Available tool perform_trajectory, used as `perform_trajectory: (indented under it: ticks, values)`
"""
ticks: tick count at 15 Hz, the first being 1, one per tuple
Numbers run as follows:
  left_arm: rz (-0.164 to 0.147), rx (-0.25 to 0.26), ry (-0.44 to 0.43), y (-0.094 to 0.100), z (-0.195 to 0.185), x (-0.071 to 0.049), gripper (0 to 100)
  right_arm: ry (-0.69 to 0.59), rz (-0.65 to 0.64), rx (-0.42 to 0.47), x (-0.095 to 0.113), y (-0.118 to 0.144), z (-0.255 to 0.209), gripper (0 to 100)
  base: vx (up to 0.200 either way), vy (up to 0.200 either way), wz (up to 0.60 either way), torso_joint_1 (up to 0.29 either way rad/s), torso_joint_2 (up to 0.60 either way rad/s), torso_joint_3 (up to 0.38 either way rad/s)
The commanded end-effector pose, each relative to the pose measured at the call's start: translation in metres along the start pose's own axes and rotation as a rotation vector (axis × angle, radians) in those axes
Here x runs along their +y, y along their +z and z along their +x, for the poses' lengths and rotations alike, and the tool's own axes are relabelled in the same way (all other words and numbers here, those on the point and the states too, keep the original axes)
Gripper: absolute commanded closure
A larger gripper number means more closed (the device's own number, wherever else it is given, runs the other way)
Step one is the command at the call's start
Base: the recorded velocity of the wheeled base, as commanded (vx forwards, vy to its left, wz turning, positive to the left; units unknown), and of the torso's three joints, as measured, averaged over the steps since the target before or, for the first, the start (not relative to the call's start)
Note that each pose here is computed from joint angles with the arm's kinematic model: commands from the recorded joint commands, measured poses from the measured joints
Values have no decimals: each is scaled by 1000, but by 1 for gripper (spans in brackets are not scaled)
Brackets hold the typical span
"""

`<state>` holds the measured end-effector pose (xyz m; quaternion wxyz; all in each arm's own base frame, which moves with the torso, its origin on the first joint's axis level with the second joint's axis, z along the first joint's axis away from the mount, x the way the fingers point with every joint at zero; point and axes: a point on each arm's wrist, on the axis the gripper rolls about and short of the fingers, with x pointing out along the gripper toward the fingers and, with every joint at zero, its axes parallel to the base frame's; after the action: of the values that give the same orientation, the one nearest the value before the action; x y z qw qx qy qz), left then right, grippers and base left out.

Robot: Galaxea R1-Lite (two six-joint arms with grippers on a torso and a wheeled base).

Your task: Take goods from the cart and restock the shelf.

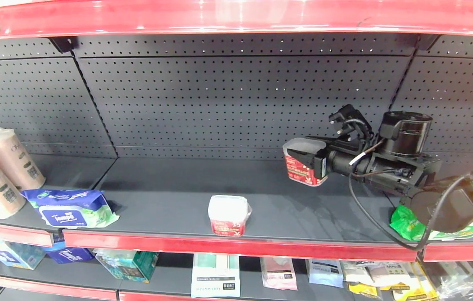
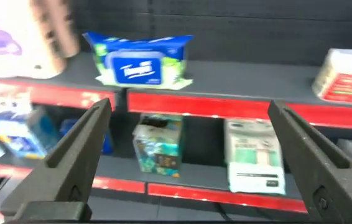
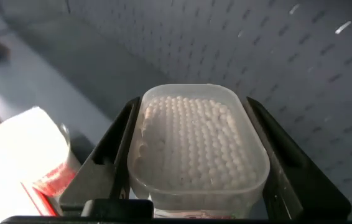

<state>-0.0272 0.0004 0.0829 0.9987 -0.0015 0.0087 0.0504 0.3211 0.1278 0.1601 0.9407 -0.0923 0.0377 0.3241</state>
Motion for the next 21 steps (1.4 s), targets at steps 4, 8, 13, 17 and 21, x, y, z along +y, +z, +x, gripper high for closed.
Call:
perform_trajectory:
  ticks: [4,8,13,17,21]
  values:
    - [12,9,169,0,0,-5,0,-2,10,32,-3,-12,7,100,0,0,0,0,0,0]
    - [9,-14,85,-7,4,-5,0,-6,10,42,-4,-15,4,100,0,0,0,0,0,0]
    - [9,-11,82,-8,4,-5,0,-6,14,52,-4,-18,4,100,0,0,0,0,0,0]
    - [9,-11,82,-8,4,-5,0,-1,19,68,-3,-22,2,100,0,0,0,0,0,0]
    - [9,-11,82,-8,4,-5,0,18,29,61,-7,-25,6,100,0,0,0,0,0,0]
